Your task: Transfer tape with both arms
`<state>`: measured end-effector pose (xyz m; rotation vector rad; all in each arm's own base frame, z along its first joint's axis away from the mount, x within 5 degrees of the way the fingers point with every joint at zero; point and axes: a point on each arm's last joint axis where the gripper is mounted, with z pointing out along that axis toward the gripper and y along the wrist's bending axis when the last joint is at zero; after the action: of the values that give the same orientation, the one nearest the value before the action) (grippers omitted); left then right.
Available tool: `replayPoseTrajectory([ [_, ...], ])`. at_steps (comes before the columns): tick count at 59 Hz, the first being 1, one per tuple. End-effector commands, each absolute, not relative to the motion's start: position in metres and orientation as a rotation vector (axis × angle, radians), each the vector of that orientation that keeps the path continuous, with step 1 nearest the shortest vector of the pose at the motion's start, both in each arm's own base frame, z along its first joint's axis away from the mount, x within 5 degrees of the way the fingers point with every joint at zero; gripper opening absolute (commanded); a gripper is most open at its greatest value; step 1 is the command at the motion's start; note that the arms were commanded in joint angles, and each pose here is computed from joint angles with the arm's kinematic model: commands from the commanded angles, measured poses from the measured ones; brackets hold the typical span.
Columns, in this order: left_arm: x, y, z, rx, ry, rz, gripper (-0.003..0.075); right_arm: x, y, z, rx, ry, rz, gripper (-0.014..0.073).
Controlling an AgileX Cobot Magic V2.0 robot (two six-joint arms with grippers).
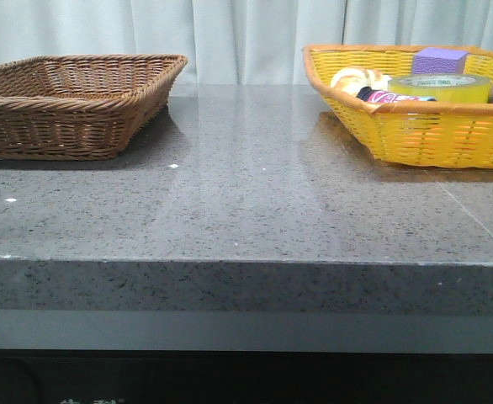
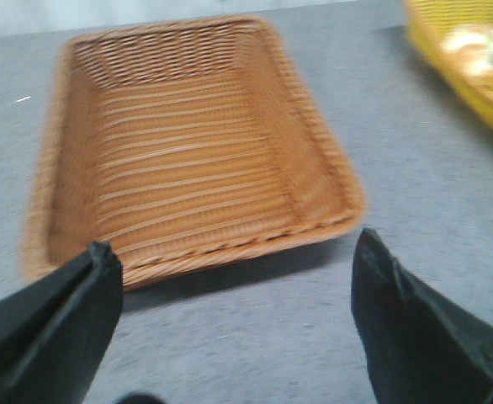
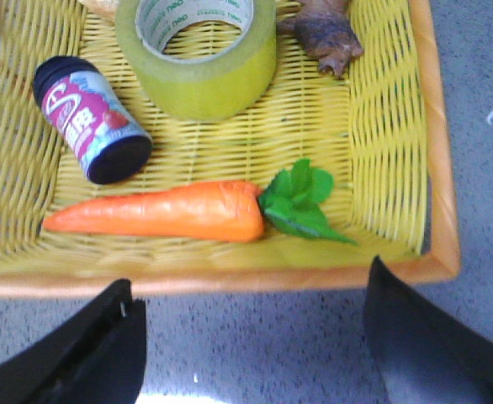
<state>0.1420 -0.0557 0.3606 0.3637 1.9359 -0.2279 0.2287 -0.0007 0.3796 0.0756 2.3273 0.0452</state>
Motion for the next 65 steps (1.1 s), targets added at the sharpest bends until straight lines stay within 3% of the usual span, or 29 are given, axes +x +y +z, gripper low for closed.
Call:
replayPoseTrajectory([
  [1,0.138,-0.069,0.382,0.404,1.794,-0.329,0.0544,0.25,-0.002,0.404,0.08,2.284,0.037,0.0558],
  [21,0.125,-0.091,0.383,0.459,1.782,-0.549,0.0544,0.333,-0.011,0.41,0.132,2.44,0.051,0.0558],
  [26,0.125,-0.091,0.383,0.455,1.784,-0.555,0.0544,0.35,-0.013,0.407,0.138,2.461,0.054,0.0551],
  [38,0.125,-0.091,0.383,0.455,1.784,-0.555,0.0544,0.391,-0.012,0.391,0.143,2.502,0.084,0.0444],
  [65,0.125,-0.091,0.383,0.457,1.789,-0.554,0.0544,0.453,-0.015,0.346,0.154,2.522,0.101,0.0442],
])
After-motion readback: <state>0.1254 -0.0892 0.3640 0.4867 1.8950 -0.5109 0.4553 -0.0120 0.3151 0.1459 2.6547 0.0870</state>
